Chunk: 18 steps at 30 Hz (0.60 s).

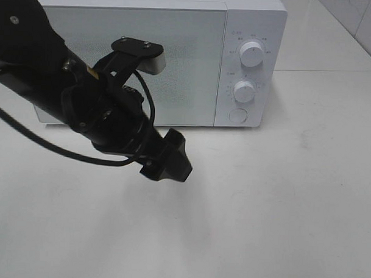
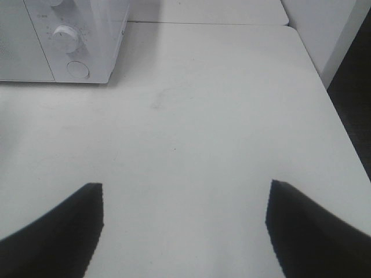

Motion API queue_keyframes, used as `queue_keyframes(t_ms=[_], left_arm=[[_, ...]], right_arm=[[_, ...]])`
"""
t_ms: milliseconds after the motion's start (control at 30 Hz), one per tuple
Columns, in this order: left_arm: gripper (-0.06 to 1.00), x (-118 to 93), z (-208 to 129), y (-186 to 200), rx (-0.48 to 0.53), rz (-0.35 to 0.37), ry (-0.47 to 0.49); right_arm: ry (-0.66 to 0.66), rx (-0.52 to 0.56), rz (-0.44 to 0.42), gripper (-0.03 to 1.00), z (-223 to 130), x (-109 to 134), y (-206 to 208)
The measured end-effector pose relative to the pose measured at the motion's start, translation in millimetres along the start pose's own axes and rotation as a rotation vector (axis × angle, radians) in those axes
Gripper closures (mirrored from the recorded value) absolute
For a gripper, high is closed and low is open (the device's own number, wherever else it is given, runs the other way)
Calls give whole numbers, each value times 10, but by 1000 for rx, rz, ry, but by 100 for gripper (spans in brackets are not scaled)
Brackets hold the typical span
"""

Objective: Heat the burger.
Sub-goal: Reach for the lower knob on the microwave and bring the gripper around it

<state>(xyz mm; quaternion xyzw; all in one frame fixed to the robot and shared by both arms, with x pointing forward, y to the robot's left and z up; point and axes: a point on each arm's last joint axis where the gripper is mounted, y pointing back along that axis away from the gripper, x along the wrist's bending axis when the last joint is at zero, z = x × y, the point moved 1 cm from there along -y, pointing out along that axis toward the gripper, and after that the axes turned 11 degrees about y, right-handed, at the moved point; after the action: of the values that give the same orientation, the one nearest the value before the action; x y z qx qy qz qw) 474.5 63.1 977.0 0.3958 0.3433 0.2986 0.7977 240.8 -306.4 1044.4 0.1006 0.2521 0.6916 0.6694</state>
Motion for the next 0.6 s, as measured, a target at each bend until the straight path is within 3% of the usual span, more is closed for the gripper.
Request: queue_keyframes(t_ms=[133, 400, 500, 600], left_arm=[[-3, -18, -66, 101, 60, 6, -16], [-3, 59, -158, 407, 129, 95, 48], [-3, 234, -173, 568, 145, 125, 108], [-3, 613, -234, 892, 163, 181, 241]], right_arm=[[0, 0, 0, 21, 0, 0, 0], [0, 0, 0, 21, 0, 0, 0], [0, 0, 0, 21, 0, 0, 0], [0, 0, 0, 21, 0, 0, 0]])
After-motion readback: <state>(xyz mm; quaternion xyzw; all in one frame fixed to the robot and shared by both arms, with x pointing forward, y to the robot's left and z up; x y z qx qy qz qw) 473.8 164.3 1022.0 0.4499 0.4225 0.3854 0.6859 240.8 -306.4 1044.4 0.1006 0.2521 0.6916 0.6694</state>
